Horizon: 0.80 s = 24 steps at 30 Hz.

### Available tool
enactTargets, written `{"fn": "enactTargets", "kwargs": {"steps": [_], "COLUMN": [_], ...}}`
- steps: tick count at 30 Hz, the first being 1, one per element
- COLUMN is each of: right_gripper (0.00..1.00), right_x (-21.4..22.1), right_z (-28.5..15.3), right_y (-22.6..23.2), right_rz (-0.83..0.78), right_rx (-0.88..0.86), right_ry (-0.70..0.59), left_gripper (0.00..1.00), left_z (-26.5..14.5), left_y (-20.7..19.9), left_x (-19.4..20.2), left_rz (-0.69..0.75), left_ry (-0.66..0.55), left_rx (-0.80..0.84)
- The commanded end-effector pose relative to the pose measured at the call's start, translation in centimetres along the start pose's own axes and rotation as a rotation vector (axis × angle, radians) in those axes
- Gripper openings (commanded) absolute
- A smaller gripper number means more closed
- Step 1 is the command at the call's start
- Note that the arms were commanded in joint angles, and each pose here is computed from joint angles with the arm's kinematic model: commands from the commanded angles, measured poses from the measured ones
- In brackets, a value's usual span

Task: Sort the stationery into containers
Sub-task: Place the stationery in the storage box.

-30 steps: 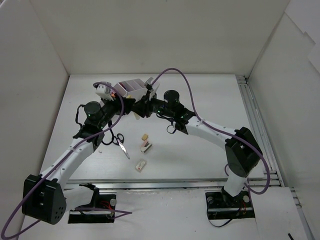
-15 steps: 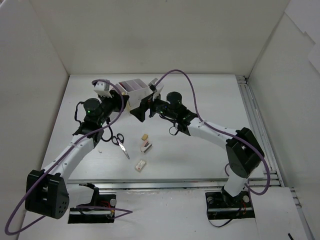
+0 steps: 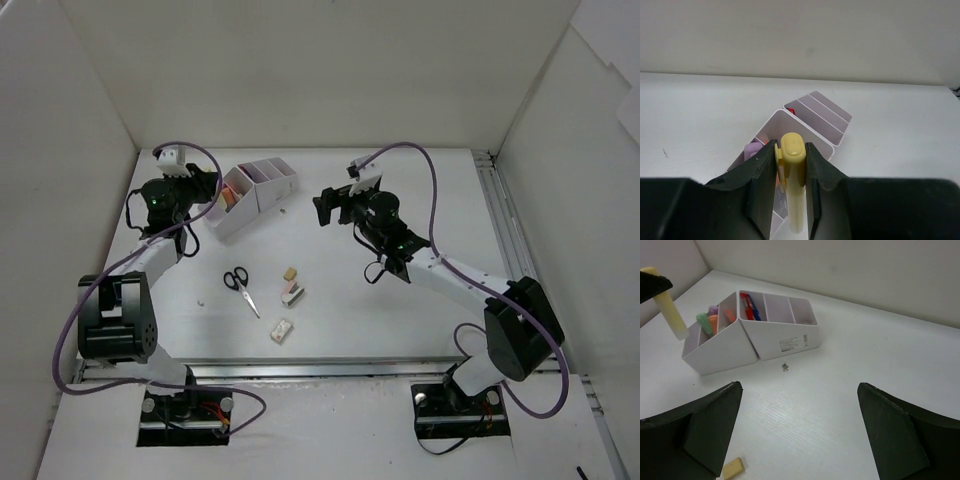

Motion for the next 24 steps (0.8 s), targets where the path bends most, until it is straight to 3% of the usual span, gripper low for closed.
{"fn": "enactTargets", "kwargs": {"steps": [1,11,16,18,19,20,24], "right_gripper": [0.98,0.98,0.98,0.98,0.98,0.98,0.98], "right_x": [-2.4,-0.8,-0.1,-0.2,-0.2,-0.2,-0.3], "right_z": [-0.5,-0.7,-1.0,-1.1,-1.0,-1.1,-1.3], "right_y": [-2.3,-2.3,-2.3,-2.4,-2.4,-2.4,-1.9], "right_rz": [0.032,0.013,0.000,-0.002,0.000,0.000,-0.037], "right_rx": [0.140,0.038,0.042,0.044,0.043,0.037,-0.025], "right_ry": [-0.082,0.004,0.025,0.028,0.029,0.038,0.067], "left_gripper": [0.00,0.00,0.03,0.35,0.45,0.64,0.87], "left_z": [1.8,5.3,5.5,5.1,4.7,4.2,2.2], "left_y": [-1.8,1.1,1.1,1.0,1.1,0.8,-0.3], "left_x": [-4.7,-2.8,-0.6,-0.4,0.1,-0.1,-0.6], "left_rz": [0.072,0.087,0.063,0.051,0.041,0.040,0.020], "left_ry": [-0.167,-0.183,-0.123,-0.116,-0.107,-0.116,-0.120], "left_rx": [0.192,0.097,0.037,0.032,0.027,0.026,-0.009]}}
Point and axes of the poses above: each gripper's point midway between its finger pads, its own z axis out along the fingers, its own y axis along the line the jaws close on, x = y × z, the point moved 10 cm from there along -z, back along the fingers, and after that the axes turned 11 degrees about -z, right-handed, at the moved point
